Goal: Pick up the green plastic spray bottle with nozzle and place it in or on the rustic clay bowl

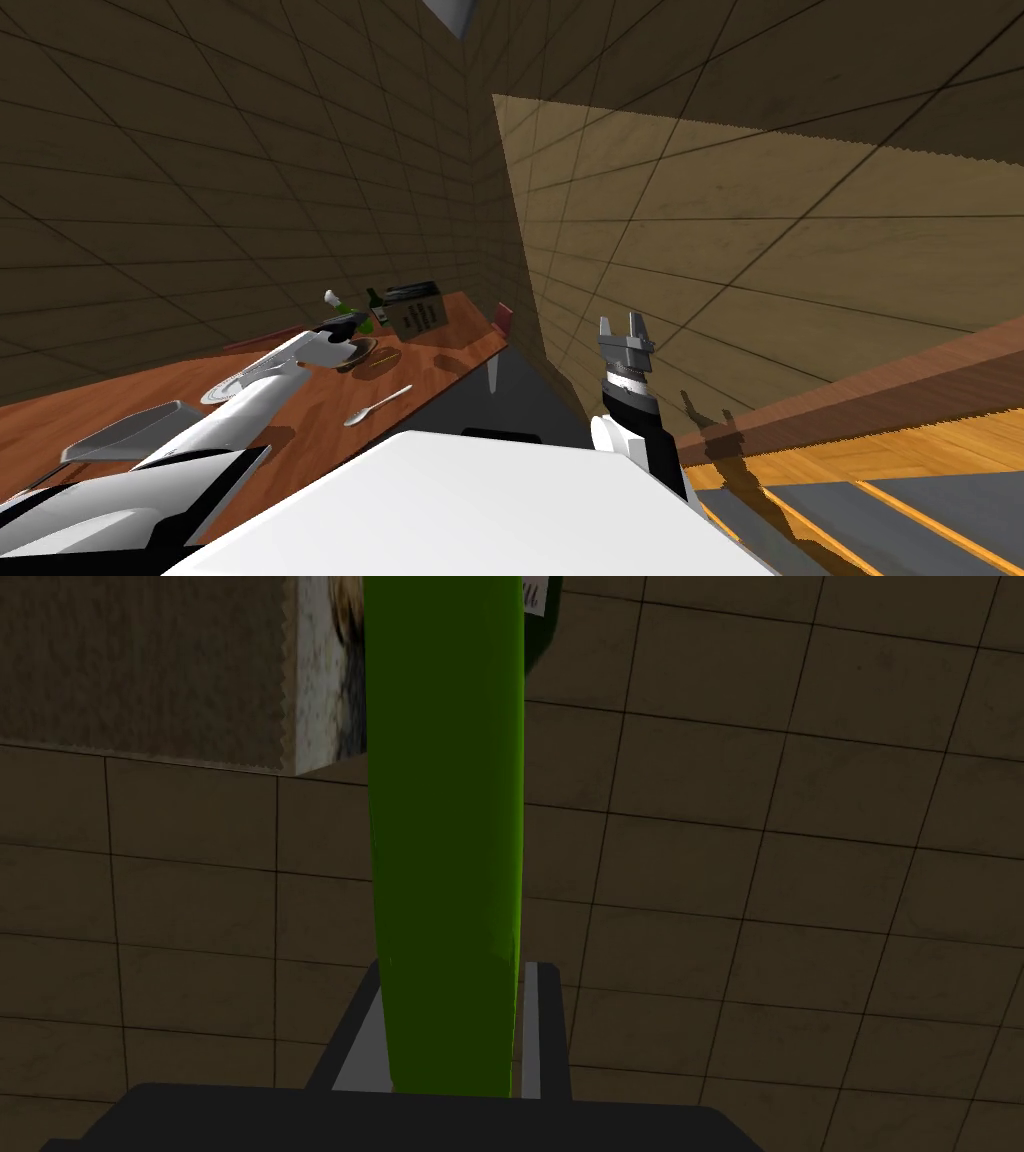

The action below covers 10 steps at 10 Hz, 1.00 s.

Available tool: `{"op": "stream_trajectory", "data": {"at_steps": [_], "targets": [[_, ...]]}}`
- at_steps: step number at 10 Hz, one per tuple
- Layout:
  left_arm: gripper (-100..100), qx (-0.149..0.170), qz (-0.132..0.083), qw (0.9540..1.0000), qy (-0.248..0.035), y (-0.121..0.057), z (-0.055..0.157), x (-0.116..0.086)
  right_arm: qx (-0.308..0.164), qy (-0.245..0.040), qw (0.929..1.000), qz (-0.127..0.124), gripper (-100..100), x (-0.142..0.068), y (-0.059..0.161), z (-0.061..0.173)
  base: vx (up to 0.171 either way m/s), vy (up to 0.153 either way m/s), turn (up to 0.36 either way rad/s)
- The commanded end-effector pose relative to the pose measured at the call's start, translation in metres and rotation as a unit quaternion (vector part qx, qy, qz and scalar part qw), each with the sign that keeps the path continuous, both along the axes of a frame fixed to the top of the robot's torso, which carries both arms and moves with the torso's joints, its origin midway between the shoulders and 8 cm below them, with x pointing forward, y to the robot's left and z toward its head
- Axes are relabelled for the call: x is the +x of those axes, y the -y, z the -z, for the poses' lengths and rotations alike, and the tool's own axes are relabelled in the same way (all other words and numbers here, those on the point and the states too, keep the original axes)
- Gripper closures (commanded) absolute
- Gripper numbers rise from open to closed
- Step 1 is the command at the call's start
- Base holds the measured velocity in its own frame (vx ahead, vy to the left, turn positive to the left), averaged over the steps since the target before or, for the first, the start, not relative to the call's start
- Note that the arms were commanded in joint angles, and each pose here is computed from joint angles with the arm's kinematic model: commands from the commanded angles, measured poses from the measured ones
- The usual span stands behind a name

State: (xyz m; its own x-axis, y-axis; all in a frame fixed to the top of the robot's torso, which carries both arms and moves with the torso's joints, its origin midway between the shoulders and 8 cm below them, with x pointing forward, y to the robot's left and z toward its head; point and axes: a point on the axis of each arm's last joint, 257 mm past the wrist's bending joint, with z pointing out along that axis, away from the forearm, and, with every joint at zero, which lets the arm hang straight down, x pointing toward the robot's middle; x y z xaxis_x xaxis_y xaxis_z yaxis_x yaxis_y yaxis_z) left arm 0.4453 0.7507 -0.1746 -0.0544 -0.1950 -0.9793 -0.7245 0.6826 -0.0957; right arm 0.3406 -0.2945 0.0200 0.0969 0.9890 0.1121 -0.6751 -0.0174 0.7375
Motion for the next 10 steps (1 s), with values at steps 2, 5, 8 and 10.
{"op": "stream_trajectory", "data": {"at_steps": [2, 5, 8, 10], "targets": [[100, 0.008, -0.011, 0.9999, 0.004, -0.008, -0.007, -0.001, 0.000, 0.000, 1.0000, 0.000, 0, 0.000, 0.000, 0.000, -0.042, 0.062, -0.049], [100, 0.005, -0.018, 0.9998, -0.009, -0.009, 0.012, -0.003, 0.000, 0.000, 1.0000, 0.000, 0, 0.000, 0.000, 0.000, -0.058, 0.088, -0.068], [100, 0.001, -0.018, 0.9996, -0.021, -0.005, 0.030, -0.002, 0.000, 0.000, 1.0000, 0.000, 0, 0.000, 0.000, 0.000, -0.079, 0.105, -0.056], [100, -0.001, -0.016, 0.9994, -0.030, -0.001, 0.043, -0.002, 0.000, 0.000, 1.0000, 0.000, 0, 0.000, 0.000, 0.000, -0.064, 0.113, -0.052]]}}
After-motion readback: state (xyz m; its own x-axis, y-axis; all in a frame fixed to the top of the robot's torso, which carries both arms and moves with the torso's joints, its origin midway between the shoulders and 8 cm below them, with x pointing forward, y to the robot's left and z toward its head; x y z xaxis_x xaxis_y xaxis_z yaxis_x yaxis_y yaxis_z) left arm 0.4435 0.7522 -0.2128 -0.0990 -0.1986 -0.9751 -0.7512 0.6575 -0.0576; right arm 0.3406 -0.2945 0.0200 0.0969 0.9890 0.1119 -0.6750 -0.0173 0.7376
